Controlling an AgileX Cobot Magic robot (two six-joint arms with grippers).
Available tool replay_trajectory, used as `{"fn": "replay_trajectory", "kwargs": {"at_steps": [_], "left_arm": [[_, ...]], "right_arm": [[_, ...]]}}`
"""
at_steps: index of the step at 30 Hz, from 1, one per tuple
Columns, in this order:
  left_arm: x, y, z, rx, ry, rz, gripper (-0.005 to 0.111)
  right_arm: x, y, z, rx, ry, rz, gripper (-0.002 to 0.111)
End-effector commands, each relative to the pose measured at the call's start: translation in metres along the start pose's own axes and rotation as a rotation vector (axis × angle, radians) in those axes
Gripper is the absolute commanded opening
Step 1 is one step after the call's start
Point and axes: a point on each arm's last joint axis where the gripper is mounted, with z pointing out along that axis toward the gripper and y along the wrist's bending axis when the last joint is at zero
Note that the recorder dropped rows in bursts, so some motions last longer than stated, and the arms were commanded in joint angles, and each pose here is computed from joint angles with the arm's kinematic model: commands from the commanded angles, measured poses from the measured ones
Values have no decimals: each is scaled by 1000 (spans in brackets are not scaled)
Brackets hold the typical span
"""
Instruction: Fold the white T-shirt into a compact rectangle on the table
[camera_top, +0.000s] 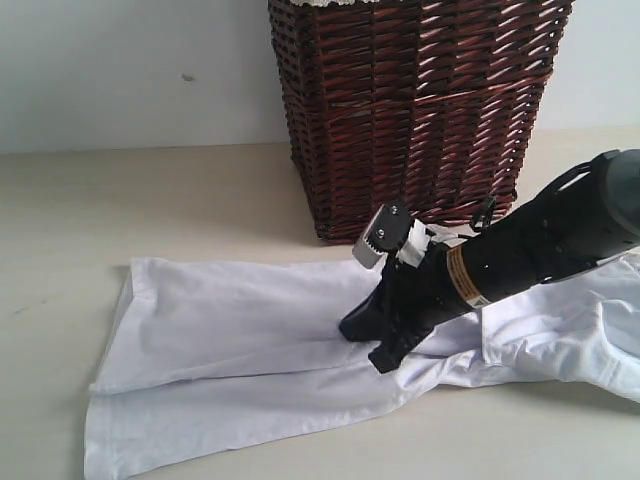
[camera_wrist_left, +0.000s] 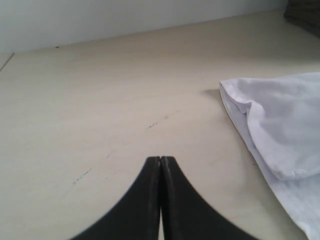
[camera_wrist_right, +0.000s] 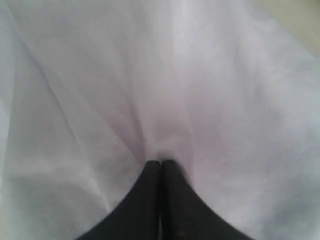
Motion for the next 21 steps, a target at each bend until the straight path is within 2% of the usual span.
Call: {"fn": "replay_trajectory", "kwargs": {"at_steps": [1, 6, 8, 11, 14, 18, 21], "left_arm": [[-1, 0, 0, 0, -10, -8, 0], [-1, 0, 0, 0, -10, -8, 0], [-1, 0, 0, 0, -10, -8, 0], [-1, 0, 0, 0, -10, -8, 0], [-1, 0, 0, 0, -10, -8, 0], [-1, 0, 0, 0, -10, -8, 0], [-1, 0, 0, 0, -10, -8, 0]], "right_arm": [[6, 10, 2, -115, 31, -3, 1], [-7, 30, -6, -326, -74, -10, 1], [-11, 35, -10, -368, -101, -21, 1], [-12, 32, -12, -327, -92, -30, 1], [-12, 22, -8, -215, -91, -27, 1], [-17, 12, -5, -110, -173, -70, 1], [-22, 6, -3, -74, -216, -47, 1]]}}
